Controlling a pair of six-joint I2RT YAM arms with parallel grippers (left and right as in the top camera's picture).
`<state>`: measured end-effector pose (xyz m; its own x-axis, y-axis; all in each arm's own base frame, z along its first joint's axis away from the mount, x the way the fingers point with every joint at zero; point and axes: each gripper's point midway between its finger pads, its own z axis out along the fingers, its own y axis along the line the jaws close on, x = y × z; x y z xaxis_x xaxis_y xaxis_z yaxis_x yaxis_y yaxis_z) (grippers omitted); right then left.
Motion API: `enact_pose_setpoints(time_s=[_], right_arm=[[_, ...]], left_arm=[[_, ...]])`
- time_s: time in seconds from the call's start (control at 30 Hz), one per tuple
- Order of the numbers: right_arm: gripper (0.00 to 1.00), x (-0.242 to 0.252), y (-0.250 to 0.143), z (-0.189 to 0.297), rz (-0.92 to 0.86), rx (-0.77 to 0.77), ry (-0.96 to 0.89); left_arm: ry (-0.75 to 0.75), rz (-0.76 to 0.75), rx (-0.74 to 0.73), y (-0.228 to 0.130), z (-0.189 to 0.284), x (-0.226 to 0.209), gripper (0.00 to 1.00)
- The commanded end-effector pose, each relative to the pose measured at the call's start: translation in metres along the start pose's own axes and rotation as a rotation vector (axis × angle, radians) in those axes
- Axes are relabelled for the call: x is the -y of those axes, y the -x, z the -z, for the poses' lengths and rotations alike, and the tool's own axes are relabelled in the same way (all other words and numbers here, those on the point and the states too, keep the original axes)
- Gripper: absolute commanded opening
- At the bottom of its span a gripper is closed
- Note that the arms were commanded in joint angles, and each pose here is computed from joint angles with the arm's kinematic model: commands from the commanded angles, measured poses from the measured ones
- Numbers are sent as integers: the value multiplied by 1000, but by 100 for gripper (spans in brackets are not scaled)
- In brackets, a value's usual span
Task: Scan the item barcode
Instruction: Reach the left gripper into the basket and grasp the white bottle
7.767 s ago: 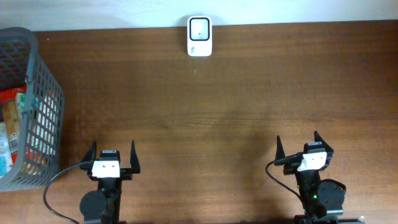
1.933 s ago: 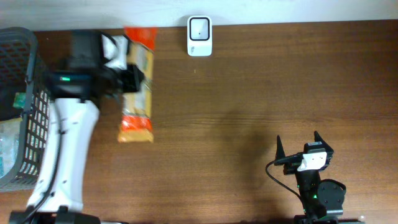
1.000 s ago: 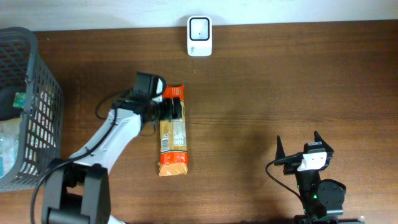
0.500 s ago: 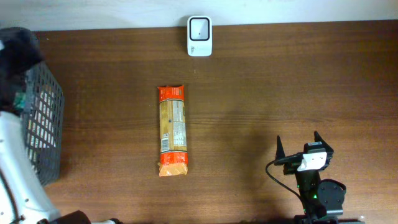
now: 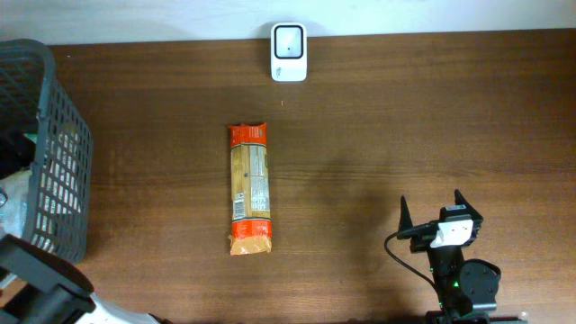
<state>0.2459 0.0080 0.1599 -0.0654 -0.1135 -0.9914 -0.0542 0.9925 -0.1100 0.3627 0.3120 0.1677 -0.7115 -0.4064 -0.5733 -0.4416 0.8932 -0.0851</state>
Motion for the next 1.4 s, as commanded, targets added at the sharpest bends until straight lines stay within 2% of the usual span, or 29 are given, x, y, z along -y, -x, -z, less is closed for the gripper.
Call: enact_pose_setpoints(time_s=[0.0,0.27,0.4,0.47,0.53,0.57,0.6,0.63,0.67,0.77,0.9,1.0,1.07,1.13,1.23,1.37], right_arm=[[99,0,-3,0,5,-3,-1],[98,0,-3,0,5,-3,0],[99,0,-3,0,5,-3,0],[99,0,-3,0,5,-3,0],[99,0,-3,0,5,-3,0],[98,0,-3,0,5,-3,0],[99,0,-3,0,5,-3,0],[99,0,-3,0,5,-3,0],[99,0,-3,0,5,-3,-1],[99,0,-3,0,5,-3,-1],[99,0,-3,0,5,-3,0],[99,0,-3,0,5,-3,-1],[99,0,-3,0,5,-3,0],[99,0,-3,0,5,-3,0],[99,0,-3,0,5,-3,-1],[99,0,-3,0,5,-3,0]], left_arm=[[-91,-118,-55,-18,-29,7,99],[-195,-114,-149,-52,-91,9,99],[-261,-128,-172,-67,-112,16,89],[-278,-116,-195,-76,-122,18,75],[-282,-110,-212,-82,-128,17,67],[-284,-108,-215,-83,-130,17,59],[-284,-108,-215,-83,-130,17,47],[-285,-109,-212,-83,-129,17,27],[-286,-108,-209,-82,-129,17,14],[-305,-99,-197,-78,-128,21,1],[-305,-12,-162,-54,-116,22,0],[-325,1,-84,-15,-85,28,0],[-294,49,16,30,-43,28,0],[-277,54,90,56,-11,31,0],[-246,25,215,87,47,39,0],[-185,49,305,101,103,43,0]])
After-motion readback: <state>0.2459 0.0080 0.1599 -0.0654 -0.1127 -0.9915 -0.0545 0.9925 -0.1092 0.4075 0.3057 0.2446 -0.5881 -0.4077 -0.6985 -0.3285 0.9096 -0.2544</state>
